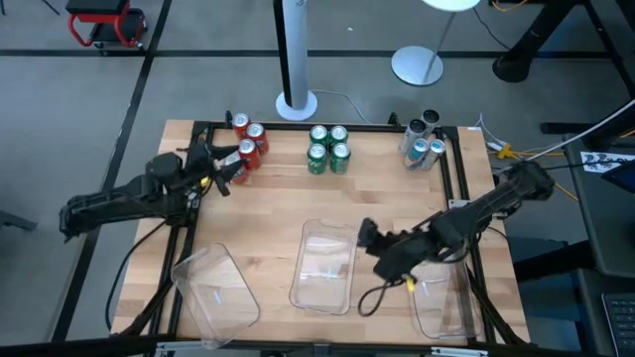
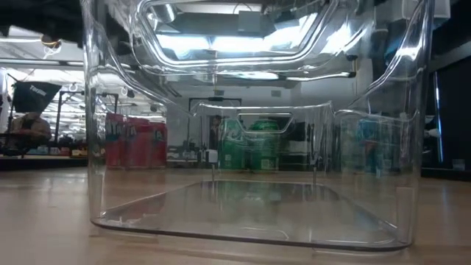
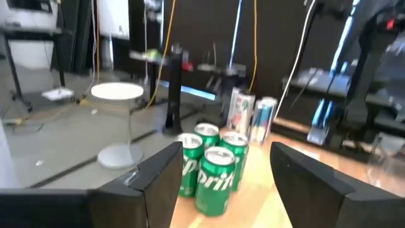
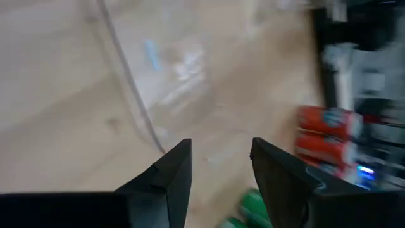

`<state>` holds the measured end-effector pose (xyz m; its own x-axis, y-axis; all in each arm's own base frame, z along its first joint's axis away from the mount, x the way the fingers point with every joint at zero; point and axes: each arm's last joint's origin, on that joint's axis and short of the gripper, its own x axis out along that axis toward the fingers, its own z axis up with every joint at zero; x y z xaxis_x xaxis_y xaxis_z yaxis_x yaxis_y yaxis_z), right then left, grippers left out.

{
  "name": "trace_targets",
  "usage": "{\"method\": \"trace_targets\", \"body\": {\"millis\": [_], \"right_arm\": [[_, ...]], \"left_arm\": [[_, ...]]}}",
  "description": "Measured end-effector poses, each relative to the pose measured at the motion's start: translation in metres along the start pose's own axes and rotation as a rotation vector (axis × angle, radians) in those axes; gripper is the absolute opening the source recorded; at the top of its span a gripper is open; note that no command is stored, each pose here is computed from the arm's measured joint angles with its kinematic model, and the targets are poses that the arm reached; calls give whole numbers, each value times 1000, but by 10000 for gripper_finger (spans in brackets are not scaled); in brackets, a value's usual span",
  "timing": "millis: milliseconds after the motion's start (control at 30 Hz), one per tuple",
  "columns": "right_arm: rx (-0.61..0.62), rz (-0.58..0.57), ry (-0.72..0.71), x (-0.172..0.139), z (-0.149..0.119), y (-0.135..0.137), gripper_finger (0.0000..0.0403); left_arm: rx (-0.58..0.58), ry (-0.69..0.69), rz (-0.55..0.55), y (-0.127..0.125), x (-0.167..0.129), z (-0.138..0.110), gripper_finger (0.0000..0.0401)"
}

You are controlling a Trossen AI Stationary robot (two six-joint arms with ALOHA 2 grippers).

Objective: Sort soda cans
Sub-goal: Adjust the transparent bins

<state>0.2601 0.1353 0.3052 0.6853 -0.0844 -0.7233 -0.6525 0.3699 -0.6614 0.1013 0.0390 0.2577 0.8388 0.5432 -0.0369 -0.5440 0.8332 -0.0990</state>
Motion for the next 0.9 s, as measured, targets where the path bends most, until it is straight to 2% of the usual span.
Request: {"method": "trace_targets", "body": {"millis": [133, 300, 433, 567, 733, 900], "right_arm": [[-53, -273, -23, 12, -23, 16, 163], [-88, -418, -79, 33, -48, 38, 163], [-81, -463, -86, 51, -66, 60, 163], [-59, -496, -113, 58, -76, 72, 163], [-79, -497, -150, 58, -76, 74, 163], [-91, -479, -179, 59, -75, 75, 163]], "left_arm": [[-6, 106, 0, -9, 13, 26, 225], [41, 246, -34, -25, 27, 65, 213], [90, 387, -88, -43, 34, 86, 205], [90, 524, -144, -62, 35, 103, 202], [-20, 726, -184, -84, 20, 116, 202], [-155, 1006, -167, -105, -2, 98, 202]]}}
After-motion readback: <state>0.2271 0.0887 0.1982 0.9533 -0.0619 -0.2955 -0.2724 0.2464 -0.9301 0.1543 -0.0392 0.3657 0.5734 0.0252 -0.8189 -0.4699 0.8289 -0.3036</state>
